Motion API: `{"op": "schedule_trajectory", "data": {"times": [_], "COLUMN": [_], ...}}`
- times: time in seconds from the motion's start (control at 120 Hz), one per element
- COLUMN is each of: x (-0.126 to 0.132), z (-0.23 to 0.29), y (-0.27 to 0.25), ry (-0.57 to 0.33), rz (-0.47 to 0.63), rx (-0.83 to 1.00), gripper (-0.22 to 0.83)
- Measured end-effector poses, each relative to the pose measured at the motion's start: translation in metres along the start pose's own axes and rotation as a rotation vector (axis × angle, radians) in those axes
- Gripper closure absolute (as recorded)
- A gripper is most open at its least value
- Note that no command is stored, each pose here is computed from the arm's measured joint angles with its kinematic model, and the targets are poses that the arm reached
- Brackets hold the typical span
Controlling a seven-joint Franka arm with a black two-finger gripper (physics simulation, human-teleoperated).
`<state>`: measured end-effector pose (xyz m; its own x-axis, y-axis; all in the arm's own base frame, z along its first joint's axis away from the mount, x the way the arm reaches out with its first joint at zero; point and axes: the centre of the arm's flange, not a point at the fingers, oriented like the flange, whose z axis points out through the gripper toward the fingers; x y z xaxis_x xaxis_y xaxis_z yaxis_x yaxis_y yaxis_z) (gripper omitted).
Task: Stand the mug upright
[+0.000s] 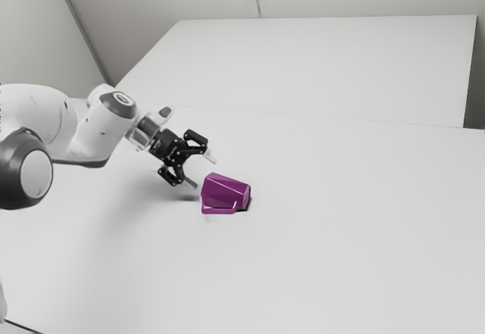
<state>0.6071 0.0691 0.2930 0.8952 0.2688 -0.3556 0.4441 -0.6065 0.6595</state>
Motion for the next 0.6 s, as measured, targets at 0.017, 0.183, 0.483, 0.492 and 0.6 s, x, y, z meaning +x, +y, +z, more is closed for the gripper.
{"op": "schedule_trajectory", "data": {"times": [0.017,0.183,0.483,0.492,0.6], "x": [0.0,0.004,0.009,0.009,0.009], "z": [0.003,0.024,0.037,0.037,0.037], "y": [0.001,0.005,0.009,0.009,0.012], "ry": [-0.002,-0.017,-0.001,0.0,0.005], "rz": [-0.001,-0.01,-0.013,-0.013,-0.008], "rx": [-0.005,-0.06,-0.083,-0.081,-0.068], "gripper": [0.0,0.0,0.34,0.36,0.56]}}
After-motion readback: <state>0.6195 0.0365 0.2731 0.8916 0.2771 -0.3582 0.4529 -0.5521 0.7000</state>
